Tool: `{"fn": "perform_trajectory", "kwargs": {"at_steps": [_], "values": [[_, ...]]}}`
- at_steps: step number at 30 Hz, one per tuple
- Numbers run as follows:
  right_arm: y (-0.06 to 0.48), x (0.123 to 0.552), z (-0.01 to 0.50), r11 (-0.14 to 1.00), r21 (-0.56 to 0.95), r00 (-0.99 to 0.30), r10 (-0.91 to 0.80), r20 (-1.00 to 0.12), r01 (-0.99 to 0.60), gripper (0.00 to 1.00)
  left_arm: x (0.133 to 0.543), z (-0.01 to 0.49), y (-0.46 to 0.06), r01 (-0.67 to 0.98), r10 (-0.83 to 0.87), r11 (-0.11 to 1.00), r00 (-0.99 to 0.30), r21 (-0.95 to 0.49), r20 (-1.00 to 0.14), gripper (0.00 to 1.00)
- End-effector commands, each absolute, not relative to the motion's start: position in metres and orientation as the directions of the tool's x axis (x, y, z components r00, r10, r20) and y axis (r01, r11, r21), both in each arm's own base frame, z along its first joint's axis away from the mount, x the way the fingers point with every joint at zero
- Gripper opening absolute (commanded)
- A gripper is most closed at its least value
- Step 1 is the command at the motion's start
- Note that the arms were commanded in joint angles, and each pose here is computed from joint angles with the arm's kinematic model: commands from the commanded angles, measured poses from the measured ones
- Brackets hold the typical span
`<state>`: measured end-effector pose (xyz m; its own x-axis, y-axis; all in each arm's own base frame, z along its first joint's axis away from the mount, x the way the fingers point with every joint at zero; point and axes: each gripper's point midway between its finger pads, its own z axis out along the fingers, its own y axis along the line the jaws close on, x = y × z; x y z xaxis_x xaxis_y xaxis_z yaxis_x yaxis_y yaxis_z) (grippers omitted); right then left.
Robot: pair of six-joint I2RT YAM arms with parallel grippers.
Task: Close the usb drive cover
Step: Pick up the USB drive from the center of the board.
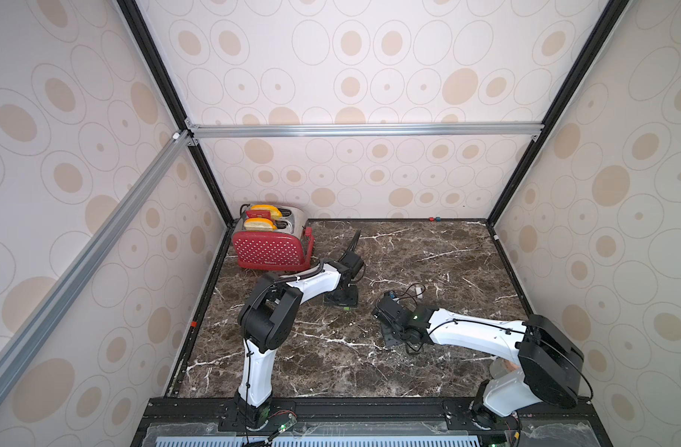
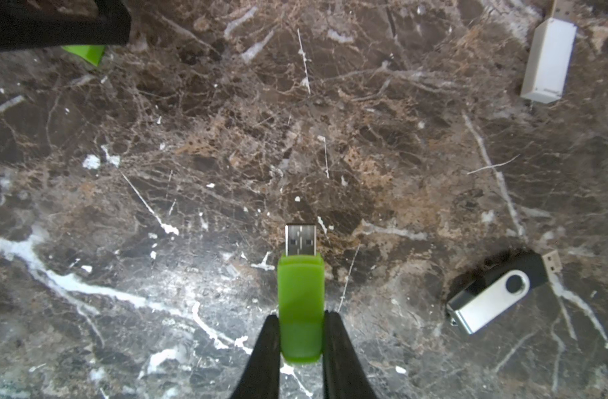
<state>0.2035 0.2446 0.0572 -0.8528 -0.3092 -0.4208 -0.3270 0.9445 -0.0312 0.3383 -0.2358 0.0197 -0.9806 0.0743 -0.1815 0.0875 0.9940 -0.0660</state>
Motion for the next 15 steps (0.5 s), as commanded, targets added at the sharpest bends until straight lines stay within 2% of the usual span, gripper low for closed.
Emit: {"fn": "perform_trajectory", "kwargs": {"at_steps": [1,15], "values": [[0.237,0.205,0.062,0.943,-0.053,-0.844,-0.317,-0.432,-0.327,0.06,0.323,0.012,-0.236,0.119,0.114,0.992,-0.987,-0.038,-0.110,0.69],[0.231,0.207,0.076,0.940,-0.073,-0.824,-0.329,-0.462,-0.335,0.05,0.300,-0.003,-0.243,0.151,0.153,0.988,-0.988,-0.043,0.030,0.57]]}}
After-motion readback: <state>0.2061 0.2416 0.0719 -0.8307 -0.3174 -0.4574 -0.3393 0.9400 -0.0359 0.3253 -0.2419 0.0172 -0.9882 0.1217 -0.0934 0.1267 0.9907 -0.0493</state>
